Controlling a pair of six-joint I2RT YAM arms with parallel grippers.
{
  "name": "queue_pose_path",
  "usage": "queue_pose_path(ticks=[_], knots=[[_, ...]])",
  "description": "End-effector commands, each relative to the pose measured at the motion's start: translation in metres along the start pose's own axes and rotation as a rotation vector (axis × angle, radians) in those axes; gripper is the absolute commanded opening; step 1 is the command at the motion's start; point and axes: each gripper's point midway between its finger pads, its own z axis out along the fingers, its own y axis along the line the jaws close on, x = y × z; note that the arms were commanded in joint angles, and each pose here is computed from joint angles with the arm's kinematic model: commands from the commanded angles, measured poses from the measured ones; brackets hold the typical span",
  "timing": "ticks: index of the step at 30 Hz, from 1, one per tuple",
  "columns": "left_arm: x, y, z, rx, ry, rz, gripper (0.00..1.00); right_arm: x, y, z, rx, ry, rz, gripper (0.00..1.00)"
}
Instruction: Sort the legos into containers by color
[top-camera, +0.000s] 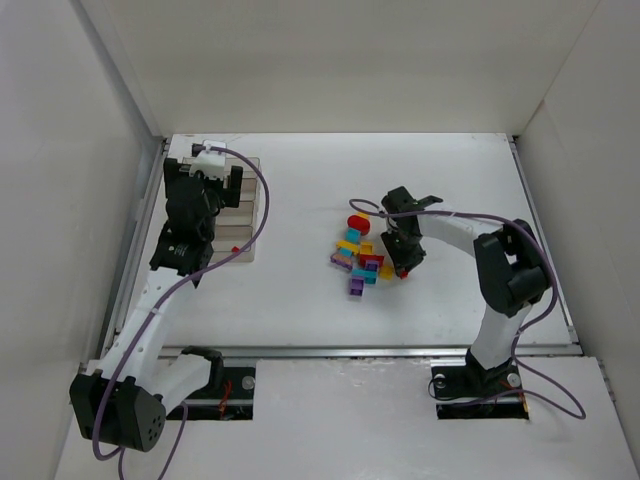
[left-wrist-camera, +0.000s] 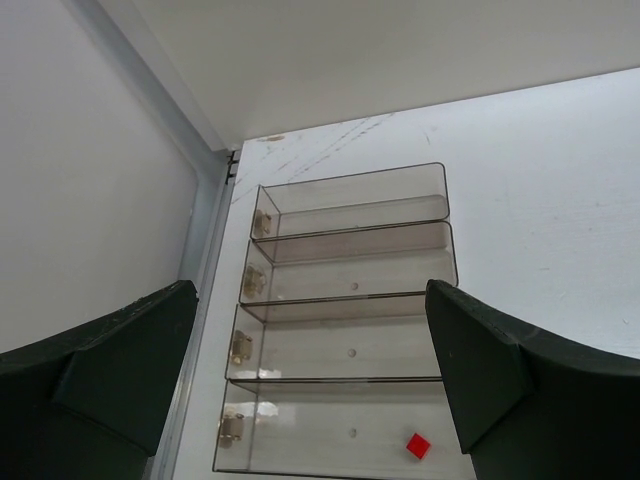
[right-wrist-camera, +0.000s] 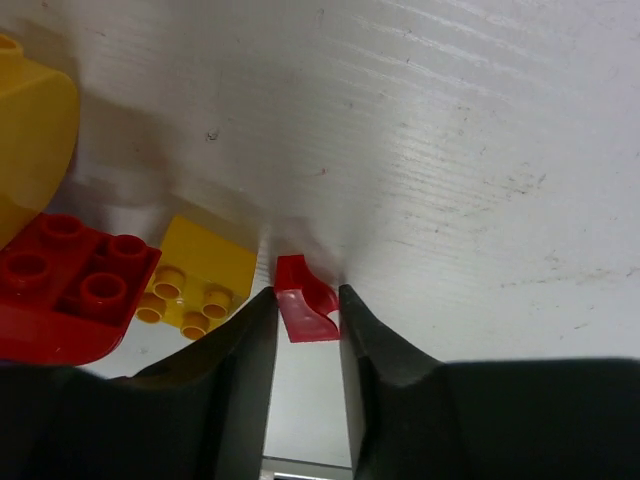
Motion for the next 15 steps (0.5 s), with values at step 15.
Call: queue_pose_path(ticks=[15], knots=[[-0.024, 0.014, -0.004, -0.050, -0.072, 0.000, 0.96, -0.002, 0.001, -0.009, -0.012, -0.015, 0.006, 0.40]])
